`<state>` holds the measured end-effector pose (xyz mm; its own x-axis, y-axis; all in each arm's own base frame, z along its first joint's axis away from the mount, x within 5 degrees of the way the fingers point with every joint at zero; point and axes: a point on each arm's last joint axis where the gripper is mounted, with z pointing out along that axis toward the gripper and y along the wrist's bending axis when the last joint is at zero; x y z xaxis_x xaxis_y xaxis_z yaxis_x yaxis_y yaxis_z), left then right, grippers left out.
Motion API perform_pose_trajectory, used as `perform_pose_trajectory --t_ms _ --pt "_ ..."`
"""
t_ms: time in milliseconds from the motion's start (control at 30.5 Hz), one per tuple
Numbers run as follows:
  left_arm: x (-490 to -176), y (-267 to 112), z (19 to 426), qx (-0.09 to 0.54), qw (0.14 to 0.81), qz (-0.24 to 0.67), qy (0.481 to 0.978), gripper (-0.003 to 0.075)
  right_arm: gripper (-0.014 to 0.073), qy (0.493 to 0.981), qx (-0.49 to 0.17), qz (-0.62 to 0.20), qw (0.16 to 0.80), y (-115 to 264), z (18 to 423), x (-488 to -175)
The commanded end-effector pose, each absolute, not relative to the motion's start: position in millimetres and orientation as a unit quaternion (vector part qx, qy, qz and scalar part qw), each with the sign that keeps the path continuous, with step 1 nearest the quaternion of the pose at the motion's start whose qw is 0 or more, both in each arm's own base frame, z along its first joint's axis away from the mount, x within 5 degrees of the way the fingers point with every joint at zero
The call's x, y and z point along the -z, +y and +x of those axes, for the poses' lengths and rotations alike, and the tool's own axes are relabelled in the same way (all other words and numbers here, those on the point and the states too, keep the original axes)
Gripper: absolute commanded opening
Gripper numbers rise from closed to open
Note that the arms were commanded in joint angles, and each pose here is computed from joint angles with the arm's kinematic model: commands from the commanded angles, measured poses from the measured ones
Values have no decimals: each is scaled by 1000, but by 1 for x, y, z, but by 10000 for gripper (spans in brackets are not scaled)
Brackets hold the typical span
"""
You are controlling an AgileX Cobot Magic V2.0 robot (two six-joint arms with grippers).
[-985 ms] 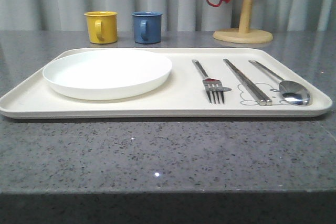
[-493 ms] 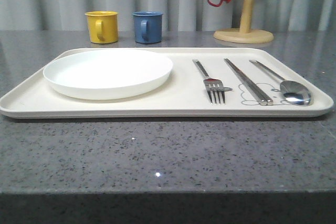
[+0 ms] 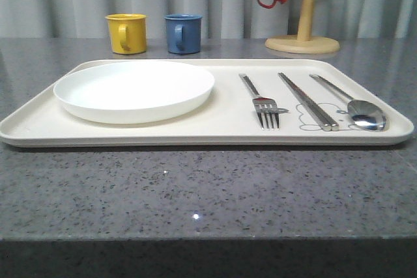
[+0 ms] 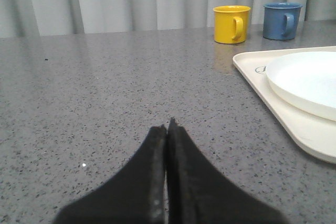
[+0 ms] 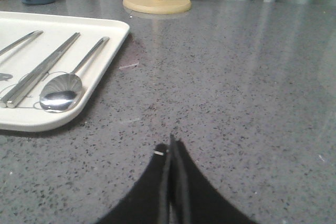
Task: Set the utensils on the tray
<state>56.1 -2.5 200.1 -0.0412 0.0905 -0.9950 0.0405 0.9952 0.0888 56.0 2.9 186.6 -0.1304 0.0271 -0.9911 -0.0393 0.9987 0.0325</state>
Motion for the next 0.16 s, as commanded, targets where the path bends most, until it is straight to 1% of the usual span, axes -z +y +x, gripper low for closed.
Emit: perform_pose_trajectory --t_ms 0,131 --pt "-209 -2 54 -17 728 36 685 -18 -67 713 -20 -2 701 2 55 -199" --pt "-209 -2 54 -17 728 36 685 -18 -67 713 -20 -2 701 2 55 -199"
